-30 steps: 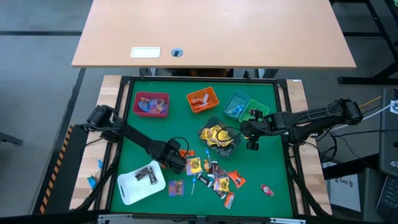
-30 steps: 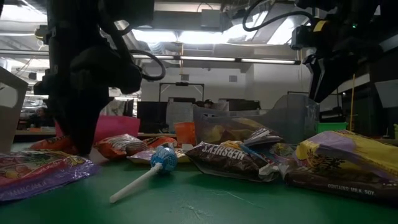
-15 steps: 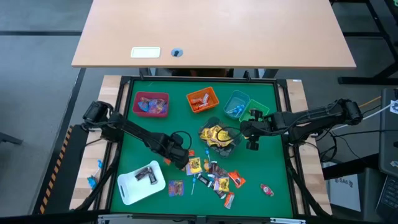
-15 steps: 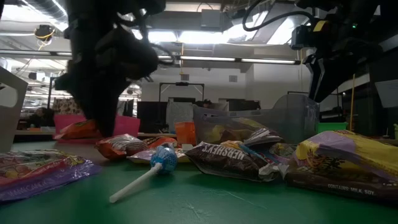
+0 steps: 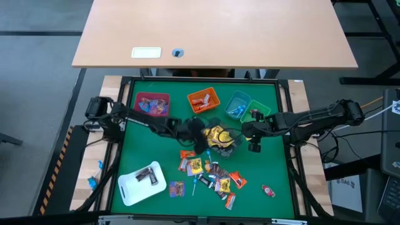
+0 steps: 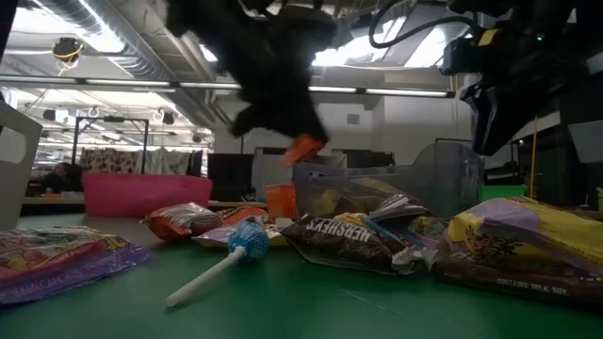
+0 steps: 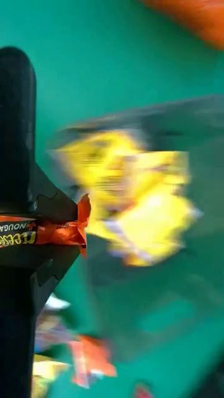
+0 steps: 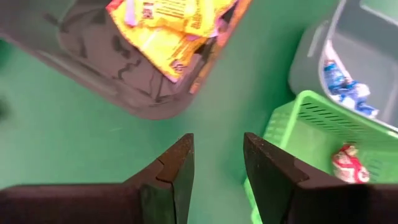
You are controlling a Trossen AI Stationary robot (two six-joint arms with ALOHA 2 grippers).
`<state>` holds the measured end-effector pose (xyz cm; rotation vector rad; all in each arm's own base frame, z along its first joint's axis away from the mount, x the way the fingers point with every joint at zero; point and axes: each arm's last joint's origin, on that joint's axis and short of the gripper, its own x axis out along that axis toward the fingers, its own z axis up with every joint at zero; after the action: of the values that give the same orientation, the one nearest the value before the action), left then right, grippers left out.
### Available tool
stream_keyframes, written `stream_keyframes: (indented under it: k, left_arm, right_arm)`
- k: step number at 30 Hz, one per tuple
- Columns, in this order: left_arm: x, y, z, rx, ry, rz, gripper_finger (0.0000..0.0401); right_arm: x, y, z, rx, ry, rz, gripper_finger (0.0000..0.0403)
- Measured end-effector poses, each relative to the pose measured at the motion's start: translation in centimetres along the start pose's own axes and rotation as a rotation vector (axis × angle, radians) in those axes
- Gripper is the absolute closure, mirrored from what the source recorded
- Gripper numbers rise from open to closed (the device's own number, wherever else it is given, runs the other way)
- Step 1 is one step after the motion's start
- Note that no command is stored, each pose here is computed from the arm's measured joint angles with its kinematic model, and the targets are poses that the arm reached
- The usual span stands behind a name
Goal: Sort candy
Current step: Put the orange chocolate into the orange bin
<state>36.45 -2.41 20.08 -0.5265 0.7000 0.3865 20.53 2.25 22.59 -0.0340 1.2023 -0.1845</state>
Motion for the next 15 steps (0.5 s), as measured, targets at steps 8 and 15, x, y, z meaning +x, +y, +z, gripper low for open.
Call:
stream_keyframes:
  k: [8, 15]
  left_arm:
    - [0.6, 3.4, 5.3, 0.157, -0.264, 0.002, 0.037]
    - [0.6, 6.3, 7.7, 0.311, -0.373, 0.199, 0.037]
  right_arm:
    - [0.0, 0.1, 0.0, 0.001, 0.009, 0.048, 0.0265]
    - [0.0, 0.4, -0.1, 0.0, 0.025, 0.132, 0.0265]
